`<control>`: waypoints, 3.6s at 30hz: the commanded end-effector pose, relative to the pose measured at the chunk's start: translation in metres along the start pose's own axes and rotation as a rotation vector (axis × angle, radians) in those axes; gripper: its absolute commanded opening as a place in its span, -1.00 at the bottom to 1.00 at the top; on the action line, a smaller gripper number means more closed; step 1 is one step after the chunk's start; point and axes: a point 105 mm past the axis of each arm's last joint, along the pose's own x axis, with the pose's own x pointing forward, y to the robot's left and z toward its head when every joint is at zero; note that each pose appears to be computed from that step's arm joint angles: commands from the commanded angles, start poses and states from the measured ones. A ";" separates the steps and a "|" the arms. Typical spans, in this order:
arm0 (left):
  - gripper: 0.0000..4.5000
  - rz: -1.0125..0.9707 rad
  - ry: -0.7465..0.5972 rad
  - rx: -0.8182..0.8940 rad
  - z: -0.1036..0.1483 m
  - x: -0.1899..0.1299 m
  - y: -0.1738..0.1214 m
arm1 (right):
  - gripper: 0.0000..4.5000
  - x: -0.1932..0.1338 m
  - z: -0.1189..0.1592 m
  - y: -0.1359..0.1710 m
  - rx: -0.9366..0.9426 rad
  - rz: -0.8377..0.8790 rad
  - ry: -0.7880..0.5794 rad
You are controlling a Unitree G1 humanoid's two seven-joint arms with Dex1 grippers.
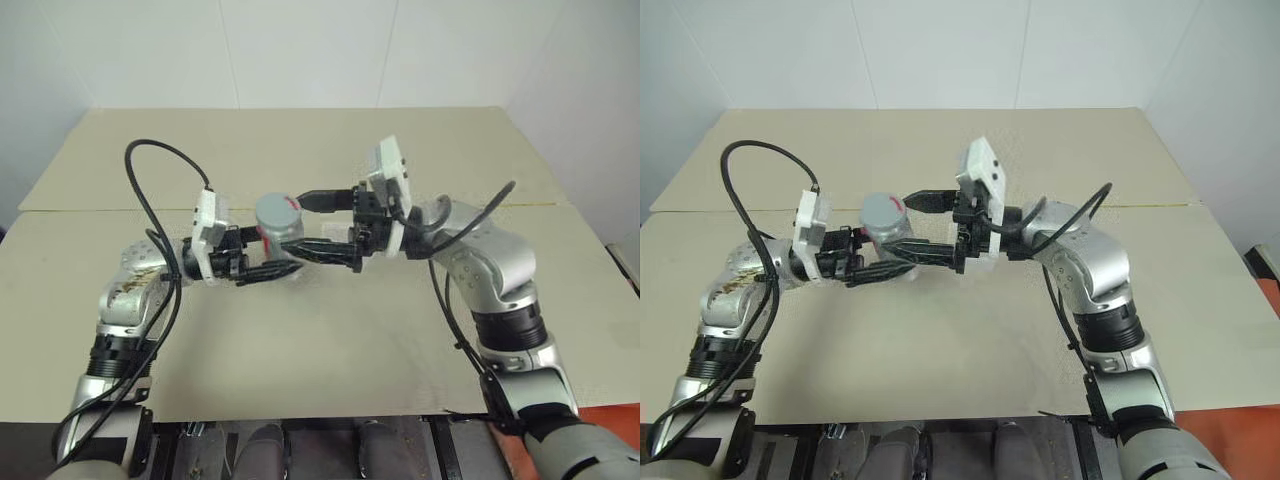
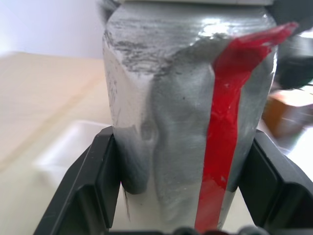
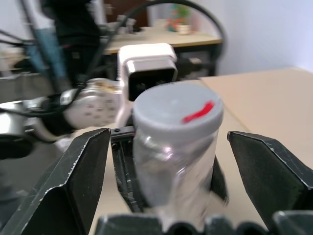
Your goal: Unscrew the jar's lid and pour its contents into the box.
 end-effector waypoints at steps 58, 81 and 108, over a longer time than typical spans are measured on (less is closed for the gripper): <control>0.32 0.284 -0.014 0.057 -0.002 0.025 0.024 | 0.91 0.041 0.016 -0.033 -0.081 -0.441 0.019; 0.32 -0.082 -0.063 -0.008 0.012 0.017 -0.014 | 0.23 0.020 0.025 0.010 -0.058 0.053 -0.066; 0.32 -0.294 -0.035 -0.029 0.012 0.004 -0.029 | 0.23 0.001 0.029 0.024 -0.061 0.284 -0.103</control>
